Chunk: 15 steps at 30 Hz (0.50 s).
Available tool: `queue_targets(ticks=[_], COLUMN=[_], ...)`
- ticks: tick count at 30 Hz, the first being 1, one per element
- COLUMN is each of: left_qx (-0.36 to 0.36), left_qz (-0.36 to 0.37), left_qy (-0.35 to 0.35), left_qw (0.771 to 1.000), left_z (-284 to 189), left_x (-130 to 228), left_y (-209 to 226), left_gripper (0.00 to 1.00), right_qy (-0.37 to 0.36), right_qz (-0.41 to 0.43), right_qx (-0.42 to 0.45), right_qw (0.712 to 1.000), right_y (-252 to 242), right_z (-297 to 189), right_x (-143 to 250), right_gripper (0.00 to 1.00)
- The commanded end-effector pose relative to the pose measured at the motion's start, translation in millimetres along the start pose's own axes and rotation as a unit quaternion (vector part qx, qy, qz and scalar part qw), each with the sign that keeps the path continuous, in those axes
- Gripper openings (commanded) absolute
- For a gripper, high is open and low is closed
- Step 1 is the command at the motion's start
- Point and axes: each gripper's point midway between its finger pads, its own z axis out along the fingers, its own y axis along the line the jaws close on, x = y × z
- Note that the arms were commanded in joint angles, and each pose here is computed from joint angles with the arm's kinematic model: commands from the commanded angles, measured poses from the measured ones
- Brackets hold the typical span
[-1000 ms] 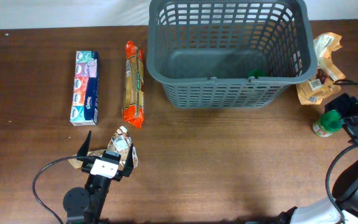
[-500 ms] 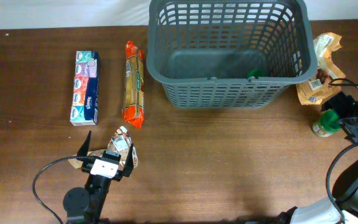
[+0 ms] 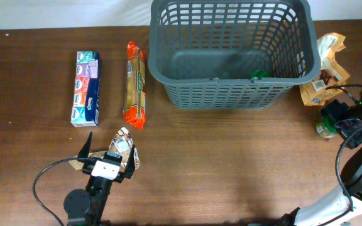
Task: Pack container
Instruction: 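Move the right gripper over the remaining green-lidded jar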
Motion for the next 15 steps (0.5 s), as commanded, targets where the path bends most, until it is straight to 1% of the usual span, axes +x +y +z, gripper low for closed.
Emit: queue_targets(ticks=[1, 15], left_qx=[0.006, 0.006], left_qz=[0.004, 0.004], left_qy=[0.004, 0.004], left_qw=[1.000, 1.000], left_z=[0.5, 0.5], left_x=[3.2, 3.2], left_y=[-2.7, -2.7], left_gripper=[0.99, 0.99], right_qy=[-0.001, -0.006], right_qz=[-0.004, -0.021], right_qx=[0.029, 0.047], right_qw=[1.000, 0.999], right_y=[-11.2, -15.9], right_z=[7.5, 16.5], right_x=[-1.9, -7.8], right_gripper=[0.99, 0.99])
